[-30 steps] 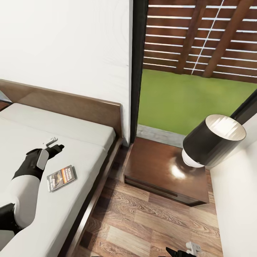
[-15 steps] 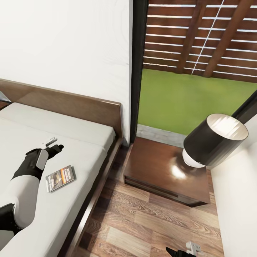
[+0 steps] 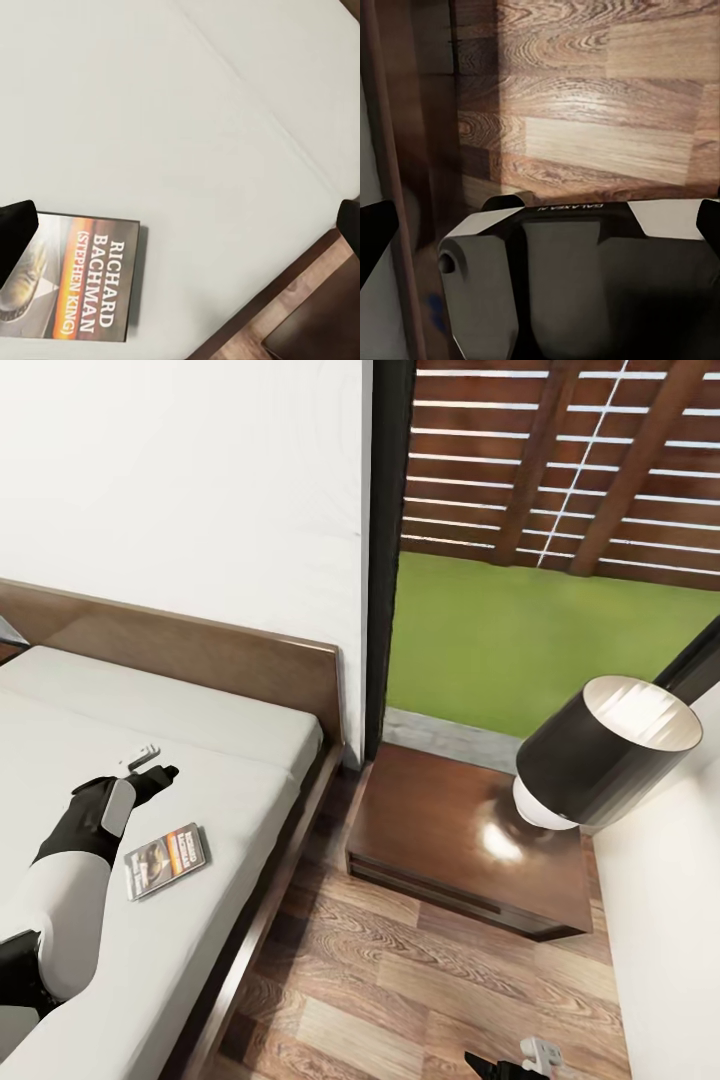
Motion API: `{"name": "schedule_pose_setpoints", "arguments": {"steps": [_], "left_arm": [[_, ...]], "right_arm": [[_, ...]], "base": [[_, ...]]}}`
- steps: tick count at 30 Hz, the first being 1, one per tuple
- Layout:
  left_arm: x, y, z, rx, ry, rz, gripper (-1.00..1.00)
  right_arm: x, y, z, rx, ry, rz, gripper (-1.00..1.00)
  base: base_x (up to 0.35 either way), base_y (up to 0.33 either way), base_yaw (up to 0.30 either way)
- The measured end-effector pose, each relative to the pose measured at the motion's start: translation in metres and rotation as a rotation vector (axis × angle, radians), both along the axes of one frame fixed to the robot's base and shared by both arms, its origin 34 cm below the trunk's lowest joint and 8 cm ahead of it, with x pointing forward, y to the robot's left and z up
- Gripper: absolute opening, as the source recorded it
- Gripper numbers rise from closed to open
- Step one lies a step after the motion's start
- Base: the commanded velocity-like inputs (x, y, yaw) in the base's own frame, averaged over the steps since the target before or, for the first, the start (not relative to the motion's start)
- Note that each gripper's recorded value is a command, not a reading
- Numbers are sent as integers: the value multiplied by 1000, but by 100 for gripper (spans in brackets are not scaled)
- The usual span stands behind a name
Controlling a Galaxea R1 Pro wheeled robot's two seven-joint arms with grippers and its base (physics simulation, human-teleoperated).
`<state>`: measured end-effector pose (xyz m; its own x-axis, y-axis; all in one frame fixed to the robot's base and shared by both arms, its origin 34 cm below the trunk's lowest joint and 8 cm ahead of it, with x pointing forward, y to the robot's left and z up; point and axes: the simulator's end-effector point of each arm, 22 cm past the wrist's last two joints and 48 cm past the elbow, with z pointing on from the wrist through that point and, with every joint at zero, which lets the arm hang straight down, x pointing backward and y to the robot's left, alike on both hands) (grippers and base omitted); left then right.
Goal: In the bedroom, move the book from the bed onto either nightstand, and place the two sandals side by side next to the bed.
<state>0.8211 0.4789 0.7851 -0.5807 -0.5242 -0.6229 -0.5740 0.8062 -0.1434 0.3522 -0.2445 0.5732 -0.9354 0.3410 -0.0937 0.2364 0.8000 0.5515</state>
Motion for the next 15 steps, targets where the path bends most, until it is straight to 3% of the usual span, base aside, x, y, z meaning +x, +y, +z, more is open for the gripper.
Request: {"name": "schedule_pose_setpoints", "arguments": {"steps": [15], "left_arm": [[0,0,-29,0,20,0,100]], "right_arm": [[-4,0,-20,-1,19,0,100]], "base": [[0,0,0]]}}
